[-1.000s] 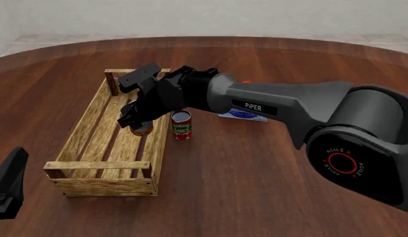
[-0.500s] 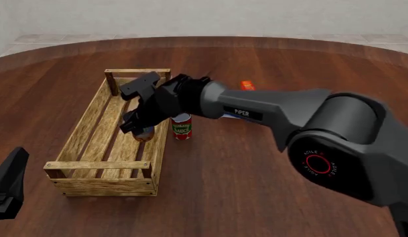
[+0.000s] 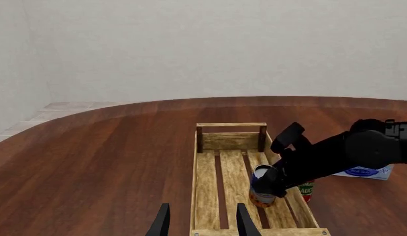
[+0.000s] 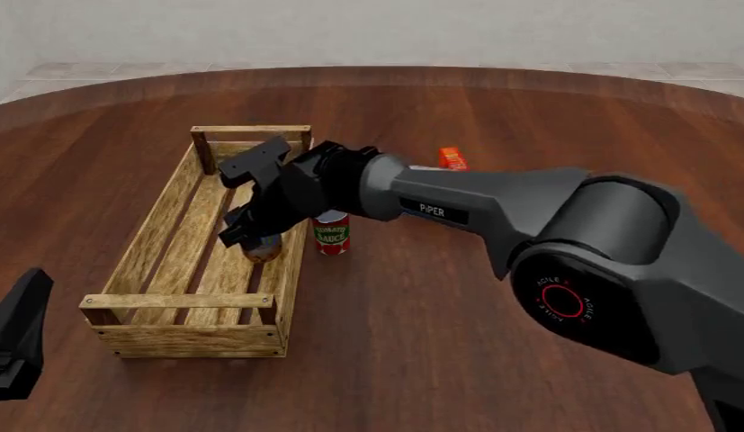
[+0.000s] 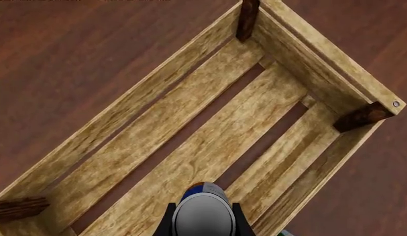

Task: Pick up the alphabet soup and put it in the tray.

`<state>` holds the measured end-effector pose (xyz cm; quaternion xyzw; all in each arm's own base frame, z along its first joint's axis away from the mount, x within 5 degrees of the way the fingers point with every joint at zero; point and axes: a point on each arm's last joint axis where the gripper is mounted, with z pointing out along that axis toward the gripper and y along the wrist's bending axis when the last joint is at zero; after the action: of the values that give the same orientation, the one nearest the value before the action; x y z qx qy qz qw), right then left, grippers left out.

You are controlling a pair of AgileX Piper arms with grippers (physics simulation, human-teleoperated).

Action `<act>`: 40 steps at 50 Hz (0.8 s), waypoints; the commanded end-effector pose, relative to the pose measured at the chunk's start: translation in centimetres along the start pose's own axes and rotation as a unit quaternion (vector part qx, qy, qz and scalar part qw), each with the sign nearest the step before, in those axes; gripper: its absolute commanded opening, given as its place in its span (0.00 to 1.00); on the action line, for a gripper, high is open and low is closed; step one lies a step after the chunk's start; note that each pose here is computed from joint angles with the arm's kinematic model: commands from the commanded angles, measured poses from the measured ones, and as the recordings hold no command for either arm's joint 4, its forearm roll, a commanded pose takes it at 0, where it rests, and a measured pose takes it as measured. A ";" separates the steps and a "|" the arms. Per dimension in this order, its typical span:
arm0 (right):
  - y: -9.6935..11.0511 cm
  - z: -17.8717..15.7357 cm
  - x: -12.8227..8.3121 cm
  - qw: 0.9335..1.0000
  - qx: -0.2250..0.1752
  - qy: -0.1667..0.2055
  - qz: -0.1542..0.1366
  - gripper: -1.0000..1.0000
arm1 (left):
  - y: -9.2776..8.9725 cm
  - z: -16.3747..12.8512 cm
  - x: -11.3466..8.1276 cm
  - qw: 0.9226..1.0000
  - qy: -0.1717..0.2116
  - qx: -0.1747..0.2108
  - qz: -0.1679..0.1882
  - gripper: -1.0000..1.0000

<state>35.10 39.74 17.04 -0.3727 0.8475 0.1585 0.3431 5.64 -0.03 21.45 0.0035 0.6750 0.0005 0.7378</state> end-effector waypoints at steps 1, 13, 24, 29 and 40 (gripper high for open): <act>-0.3 0.0 -0.2 1.000 0.002 -0.004 0.013 1.00 | 0.0 0.0 0.0 1.000 0.000 0.000 0.000 1.00; -0.1 -0.5 -0.2 1.000 0.000 -0.007 0.013 1.00 | 0.0 0.0 0.0 1.000 0.001 0.000 -0.001 1.00; -0.1 -1.6 -0.7 1.000 0.000 -0.011 0.010 1.00 | 0.0 0.0 0.0 1.000 0.000 0.000 0.000 1.00; 0.1 -2.6 -0.9 1.000 -0.001 -0.015 0.008 1.00 | 0.0 0.0 0.0 1.000 0.001 0.000 -0.001 1.00; 0.7 -5.1 -1.4 1.000 -0.005 -0.023 0.001 1.00 | 0.0 0.0 0.0 1.000 0.000 0.000 0.000 1.00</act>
<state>33.89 38.82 19.93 -0.3651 0.8438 0.1692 0.3550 5.67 -0.03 21.45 0.0029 0.6757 -0.0002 0.7372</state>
